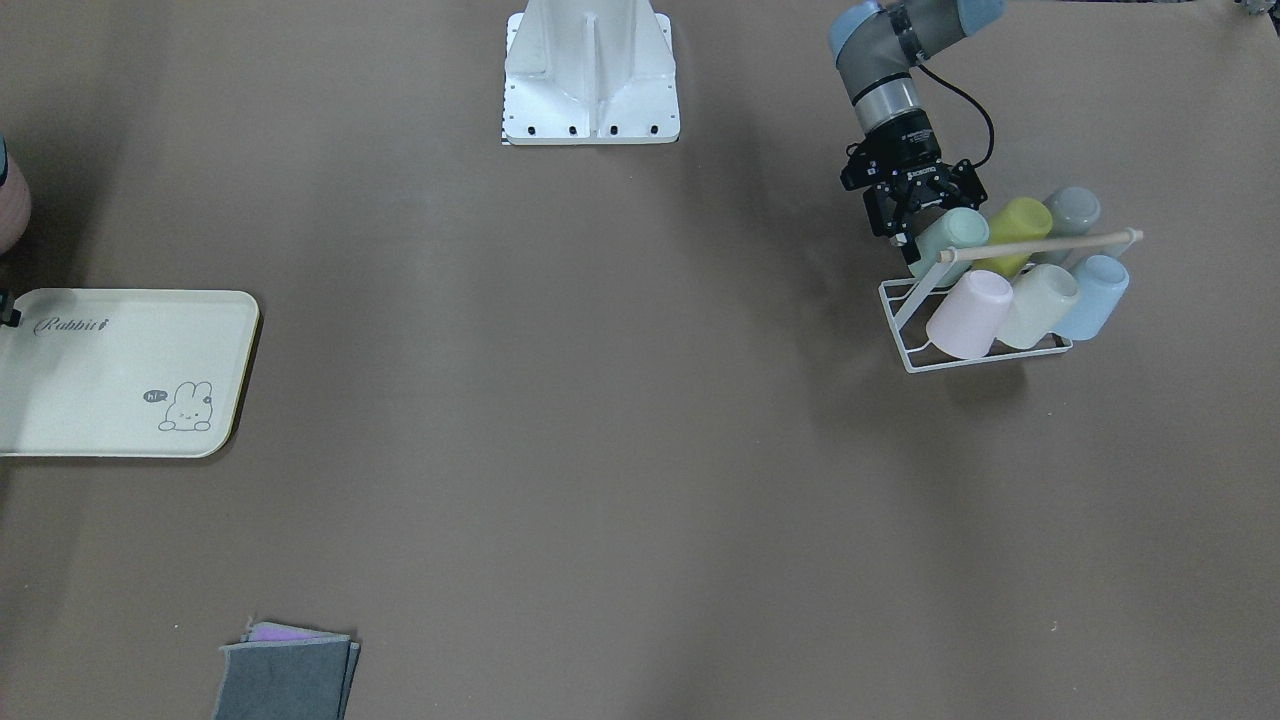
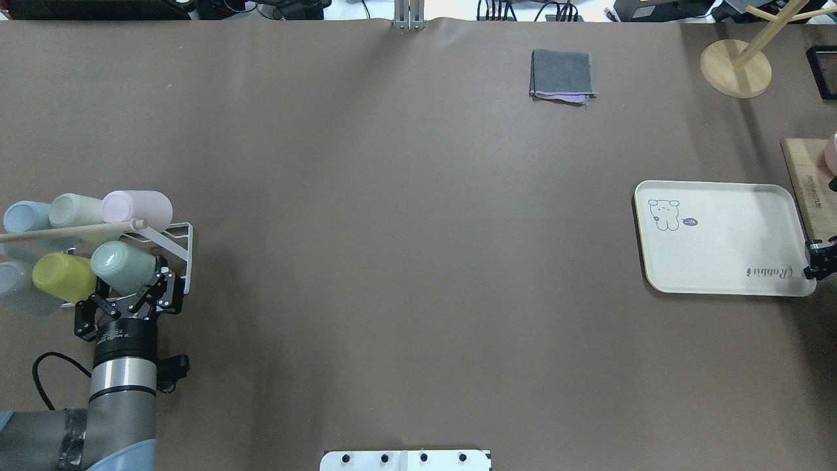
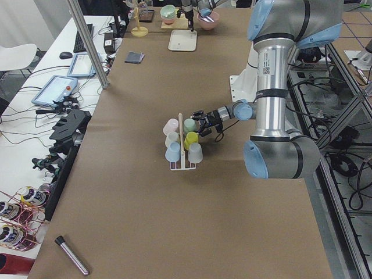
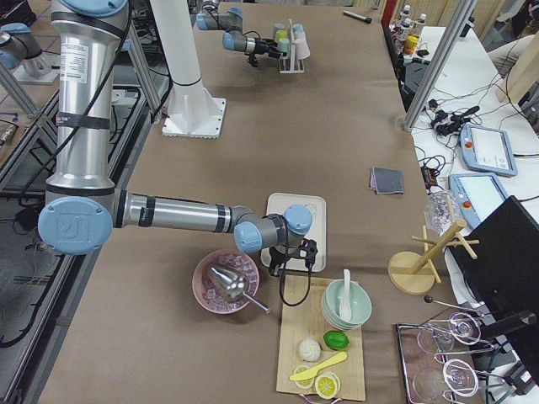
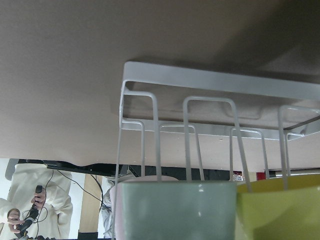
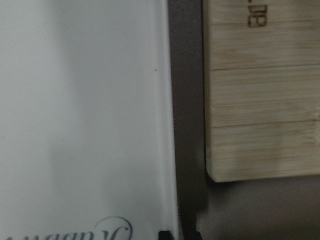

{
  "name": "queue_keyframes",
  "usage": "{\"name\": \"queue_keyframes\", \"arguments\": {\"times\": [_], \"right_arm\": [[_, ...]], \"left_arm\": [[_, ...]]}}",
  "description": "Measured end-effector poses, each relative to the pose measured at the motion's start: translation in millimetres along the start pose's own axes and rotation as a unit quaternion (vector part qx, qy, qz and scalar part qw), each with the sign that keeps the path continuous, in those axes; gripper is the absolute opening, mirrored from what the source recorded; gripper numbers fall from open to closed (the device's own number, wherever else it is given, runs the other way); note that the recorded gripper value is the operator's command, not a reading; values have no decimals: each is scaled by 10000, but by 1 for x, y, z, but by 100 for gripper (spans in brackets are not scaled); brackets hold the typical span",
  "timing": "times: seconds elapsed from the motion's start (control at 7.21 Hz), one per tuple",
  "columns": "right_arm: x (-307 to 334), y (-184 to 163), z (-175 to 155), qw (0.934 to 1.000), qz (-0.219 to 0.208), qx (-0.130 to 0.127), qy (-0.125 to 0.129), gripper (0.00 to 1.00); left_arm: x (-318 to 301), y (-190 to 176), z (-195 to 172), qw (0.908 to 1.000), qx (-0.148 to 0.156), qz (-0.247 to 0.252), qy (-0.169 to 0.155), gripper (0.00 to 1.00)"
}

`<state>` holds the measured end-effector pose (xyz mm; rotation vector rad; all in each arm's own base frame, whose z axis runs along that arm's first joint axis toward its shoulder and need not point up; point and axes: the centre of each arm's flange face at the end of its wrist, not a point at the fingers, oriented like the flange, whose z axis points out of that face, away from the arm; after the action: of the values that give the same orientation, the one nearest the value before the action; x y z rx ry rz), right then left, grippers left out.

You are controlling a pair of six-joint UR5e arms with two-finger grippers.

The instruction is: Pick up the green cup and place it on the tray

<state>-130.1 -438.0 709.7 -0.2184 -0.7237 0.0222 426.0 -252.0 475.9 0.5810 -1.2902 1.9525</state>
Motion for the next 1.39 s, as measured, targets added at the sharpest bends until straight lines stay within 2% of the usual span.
{"name": "queue_keyframes", "arguments": {"times": [0.28, 0.42, 0.69, 0.83, 1.11, 1.39], "right_arm": [[0, 0, 0, 10000, 5, -11, -11, 0], [0, 0, 1, 10000, 9, -13, -13, 0], [-2, -1, 0, 10000, 6, -12, -33, 0], [-5, -1, -2, 9999, -11, -26, -103, 0], [-21, -1, -11, 9989, -78, -118, -445, 0], [-32, 0, -30, 9967, -103, -103, -799, 0]], "left_arm": [[-7, -5, 0, 10000, 5, -29, -5, 88], [-8, -3, 1, 10000, -6, -36, 2, 83], [-5, 2, 5, 10000, -60, -36, 21, 50], [-4, 5, 6, 9999, -106, -38, -7, 43], [-8, 19, 5, 9998, -194, -43, -80, 38], [-8, 32, 4, 9997, -216, 33, -95, 35]]}}
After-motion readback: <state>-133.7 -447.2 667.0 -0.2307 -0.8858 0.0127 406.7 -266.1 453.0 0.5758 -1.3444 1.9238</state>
